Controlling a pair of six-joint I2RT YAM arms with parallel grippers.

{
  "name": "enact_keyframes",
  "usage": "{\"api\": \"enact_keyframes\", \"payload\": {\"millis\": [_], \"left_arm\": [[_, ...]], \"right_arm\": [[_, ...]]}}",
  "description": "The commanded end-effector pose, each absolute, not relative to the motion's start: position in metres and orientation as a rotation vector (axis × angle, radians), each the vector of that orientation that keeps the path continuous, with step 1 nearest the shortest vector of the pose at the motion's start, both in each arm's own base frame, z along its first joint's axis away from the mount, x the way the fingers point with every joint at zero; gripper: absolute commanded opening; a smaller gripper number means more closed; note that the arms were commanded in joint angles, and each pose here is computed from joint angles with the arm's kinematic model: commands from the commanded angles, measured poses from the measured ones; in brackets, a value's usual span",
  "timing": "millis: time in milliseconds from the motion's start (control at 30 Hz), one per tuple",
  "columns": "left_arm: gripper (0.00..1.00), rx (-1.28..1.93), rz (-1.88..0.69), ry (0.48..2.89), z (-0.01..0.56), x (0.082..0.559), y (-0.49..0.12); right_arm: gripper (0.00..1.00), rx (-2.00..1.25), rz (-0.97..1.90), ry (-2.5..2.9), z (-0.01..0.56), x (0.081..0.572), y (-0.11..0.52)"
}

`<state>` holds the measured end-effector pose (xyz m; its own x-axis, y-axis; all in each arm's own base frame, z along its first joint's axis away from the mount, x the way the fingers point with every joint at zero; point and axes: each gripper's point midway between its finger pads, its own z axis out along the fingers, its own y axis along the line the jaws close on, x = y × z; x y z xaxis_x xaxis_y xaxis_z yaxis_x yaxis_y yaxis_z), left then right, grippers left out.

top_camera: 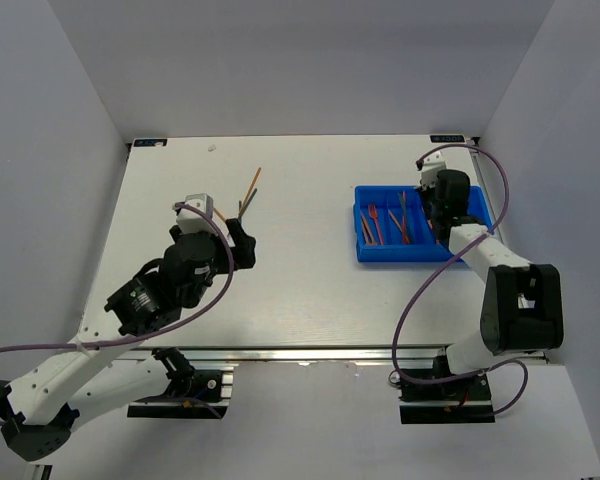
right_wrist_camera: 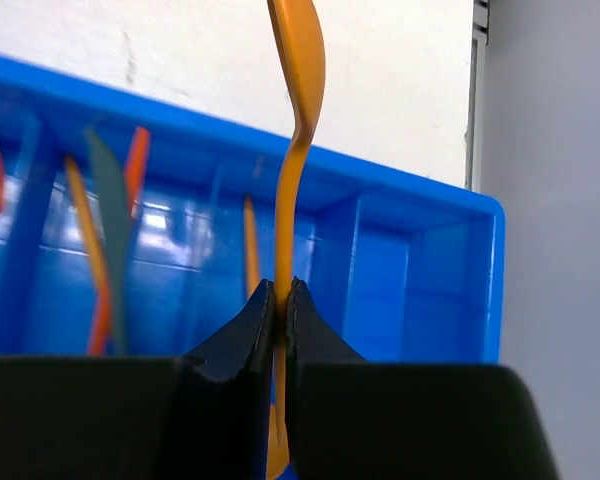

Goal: Sort the eating utensils into containers

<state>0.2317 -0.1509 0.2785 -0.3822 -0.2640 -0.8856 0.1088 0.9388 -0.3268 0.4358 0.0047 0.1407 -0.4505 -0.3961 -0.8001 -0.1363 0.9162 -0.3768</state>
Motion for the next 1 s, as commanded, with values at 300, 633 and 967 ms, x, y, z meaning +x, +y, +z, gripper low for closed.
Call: {"api": "enact_keyframes", "payload": {"millis": [300, 633, 967], "left_arm": [[0.98, 0.013, -0.192, 2.016, 0.227, 0.227, -0.132], [0.98, -0.005, -0.166, 2.005, 0.224, 0.229, -0.127], [0.98, -0.014, -0.143, 2.01, 0.222, 0.231, -0.125]], "right_arm": [[0.0, -0.463, -0.291, 1.988, 0.125, 0.441, -0.006], [0.19, -0.422, -0.251, 2.035, 0.127, 0.43, -0.01], [0.24, -0.396, -0.221, 2.045, 0.126, 0.423, -0.008]]}}
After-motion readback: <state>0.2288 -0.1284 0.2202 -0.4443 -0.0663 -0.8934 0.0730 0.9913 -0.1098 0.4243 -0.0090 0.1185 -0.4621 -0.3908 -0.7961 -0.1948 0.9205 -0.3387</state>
